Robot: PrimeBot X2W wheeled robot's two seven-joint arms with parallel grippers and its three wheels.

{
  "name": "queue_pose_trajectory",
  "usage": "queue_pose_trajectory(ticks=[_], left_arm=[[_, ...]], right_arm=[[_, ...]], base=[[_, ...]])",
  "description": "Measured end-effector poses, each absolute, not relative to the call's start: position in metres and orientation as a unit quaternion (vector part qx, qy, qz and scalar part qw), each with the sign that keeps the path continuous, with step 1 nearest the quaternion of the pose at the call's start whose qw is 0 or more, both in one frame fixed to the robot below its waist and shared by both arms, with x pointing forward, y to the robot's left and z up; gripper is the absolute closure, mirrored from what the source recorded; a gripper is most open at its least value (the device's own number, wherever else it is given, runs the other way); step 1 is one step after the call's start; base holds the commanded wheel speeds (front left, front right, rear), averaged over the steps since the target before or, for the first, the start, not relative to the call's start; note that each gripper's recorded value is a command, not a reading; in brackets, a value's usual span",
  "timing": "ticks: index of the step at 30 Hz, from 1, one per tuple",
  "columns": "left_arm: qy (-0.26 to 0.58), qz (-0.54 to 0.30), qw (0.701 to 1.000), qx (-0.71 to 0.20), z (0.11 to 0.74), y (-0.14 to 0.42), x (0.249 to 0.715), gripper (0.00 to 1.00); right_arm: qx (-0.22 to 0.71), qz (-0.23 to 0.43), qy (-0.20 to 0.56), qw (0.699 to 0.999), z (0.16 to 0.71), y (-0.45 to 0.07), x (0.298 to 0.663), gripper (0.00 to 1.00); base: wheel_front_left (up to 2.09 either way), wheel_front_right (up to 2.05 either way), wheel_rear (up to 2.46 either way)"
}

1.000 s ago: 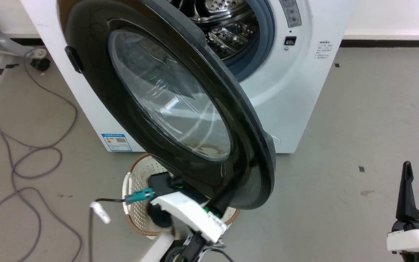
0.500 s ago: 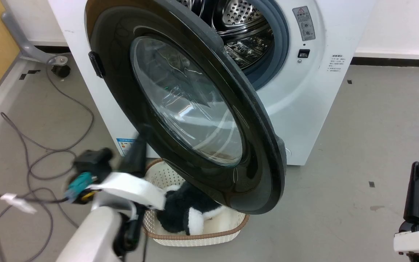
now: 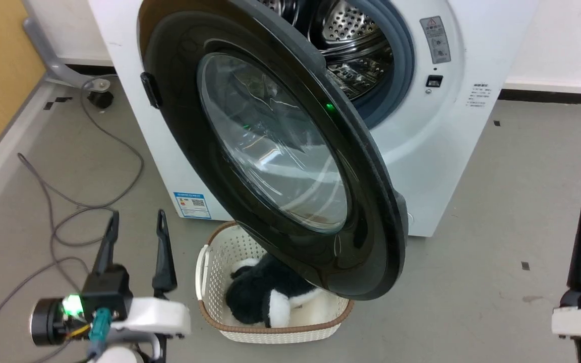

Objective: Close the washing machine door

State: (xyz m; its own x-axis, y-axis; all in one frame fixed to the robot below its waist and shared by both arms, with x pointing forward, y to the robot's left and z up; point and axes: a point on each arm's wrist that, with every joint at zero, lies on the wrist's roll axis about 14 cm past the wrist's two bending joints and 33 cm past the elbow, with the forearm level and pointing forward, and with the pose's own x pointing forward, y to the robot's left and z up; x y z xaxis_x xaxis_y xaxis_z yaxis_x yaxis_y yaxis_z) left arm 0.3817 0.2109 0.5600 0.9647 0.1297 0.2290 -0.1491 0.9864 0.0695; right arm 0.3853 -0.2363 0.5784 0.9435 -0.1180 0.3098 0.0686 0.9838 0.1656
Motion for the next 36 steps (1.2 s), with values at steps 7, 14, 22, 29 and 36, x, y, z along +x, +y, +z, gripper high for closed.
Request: queue_pose_trajectory(ticks=[7,14,22,29,36], left_arm=[[-0.108,0.099,0.989,0.034,0.555,0.221,0.364,0.00],[-0.108,0.106,0.988,0.034,0.554,0.226,0.356,0.00],[-0.117,0.107,0.987,0.021,0.559,0.227,0.354,0.00],[-0.117,0.108,0.987,0.015,0.559,0.227,0.354,0.00],[-0.113,0.111,0.987,0.012,0.556,0.228,0.356,0.00]], right_arm=[[0.069,0.010,-0.247,0.966,0.638,-0.201,0.391,1.00],[0.096,0.125,-0.332,0.930,0.699,-0.128,0.380,1.00],[0.095,0.297,-0.327,0.892,0.703,-0.032,0.352,1.00],[0.039,0.382,-0.246,0.890,0.647,0.004,0.342,1.00],[0.013,0.385,-0.141,0.912,0.577,-0.001,0.349,1.00]], base=[[0.00,0.00,0.00],[0.00,0.00,0.00],[0.00,0.00,0.00],[0.00,0.00,0.00],[0.00,0.00,0.00]])
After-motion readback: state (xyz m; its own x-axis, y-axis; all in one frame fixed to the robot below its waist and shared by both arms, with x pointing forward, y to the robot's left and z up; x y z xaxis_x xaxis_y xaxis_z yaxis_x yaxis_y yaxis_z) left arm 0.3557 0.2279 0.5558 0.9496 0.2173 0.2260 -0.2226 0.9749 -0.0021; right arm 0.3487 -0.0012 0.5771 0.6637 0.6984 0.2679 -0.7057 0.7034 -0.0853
